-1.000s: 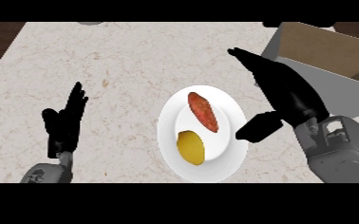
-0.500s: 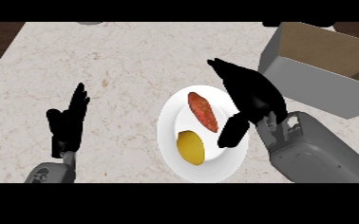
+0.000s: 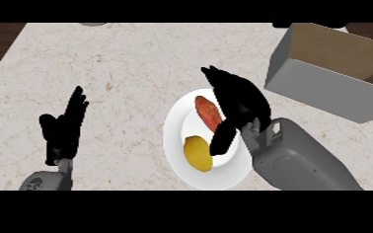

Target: Pick the sweet potato from the plate and place it in the cardboard box

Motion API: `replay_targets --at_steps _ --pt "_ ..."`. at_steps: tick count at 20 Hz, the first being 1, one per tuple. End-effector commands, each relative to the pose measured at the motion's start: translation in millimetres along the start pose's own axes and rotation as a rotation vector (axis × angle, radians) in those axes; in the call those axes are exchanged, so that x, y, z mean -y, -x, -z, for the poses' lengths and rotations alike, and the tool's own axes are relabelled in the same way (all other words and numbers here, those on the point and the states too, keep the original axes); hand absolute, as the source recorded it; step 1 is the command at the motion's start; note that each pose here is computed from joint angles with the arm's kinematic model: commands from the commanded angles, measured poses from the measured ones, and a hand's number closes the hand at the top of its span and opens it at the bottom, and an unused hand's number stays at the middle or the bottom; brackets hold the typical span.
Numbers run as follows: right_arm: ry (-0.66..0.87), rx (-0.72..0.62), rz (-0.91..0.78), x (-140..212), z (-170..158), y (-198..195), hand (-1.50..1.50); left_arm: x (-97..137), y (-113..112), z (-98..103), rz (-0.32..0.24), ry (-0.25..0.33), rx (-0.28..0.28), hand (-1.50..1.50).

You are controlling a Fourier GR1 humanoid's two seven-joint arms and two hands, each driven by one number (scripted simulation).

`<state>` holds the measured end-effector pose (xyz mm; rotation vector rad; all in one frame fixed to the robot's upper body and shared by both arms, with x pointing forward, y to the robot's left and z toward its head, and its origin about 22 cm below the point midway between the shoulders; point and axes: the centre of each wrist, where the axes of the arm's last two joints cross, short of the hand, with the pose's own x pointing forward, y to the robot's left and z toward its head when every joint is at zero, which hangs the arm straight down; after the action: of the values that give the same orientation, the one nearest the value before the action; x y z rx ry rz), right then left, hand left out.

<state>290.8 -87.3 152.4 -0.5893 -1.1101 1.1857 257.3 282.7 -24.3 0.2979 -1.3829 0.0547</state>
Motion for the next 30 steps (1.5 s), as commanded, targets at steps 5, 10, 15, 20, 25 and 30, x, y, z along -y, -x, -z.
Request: replay_targets --at_steps 5,10,15,20,25,30 --pt "-0.038 -0.121 -0.057 -18.4 6.0 -21.3 -1.5 21.5 -6.1 -3.3 0.001 -0.013 -0.007 0.0" --pt "-0.036 -0.172 -0.072 -24.4 19.3 -32.6 -1.5 19.8 7.8 -9.4 -0.009 -0.015 -0.011 0.0" --pt "-0.047 -0.196 -0.038 -22.2 34.6 -23.8 -1.5 -4.3 -8.4 -1.5 -0.017 -0.002 0.01 0.0" --pt "-0.05 -0.225 -0.105 -27.5 40.4 -20.4 -1.5 4.6 5.4 4.2 -0.001 -0.007 0.004 0.0" --pt "-0.069 -0.227 -0.119 -32.3 55.3 -6.6 -1.5 15.3 17.7 3.3 -0.013 0.004 0.007 0.0" --pt "-0.062 -0.227 -0.129 -40.8 54.0 -27.1 -1.5 18.9 1.4 7.1 -0.001 -0.009 0.004 0.0"
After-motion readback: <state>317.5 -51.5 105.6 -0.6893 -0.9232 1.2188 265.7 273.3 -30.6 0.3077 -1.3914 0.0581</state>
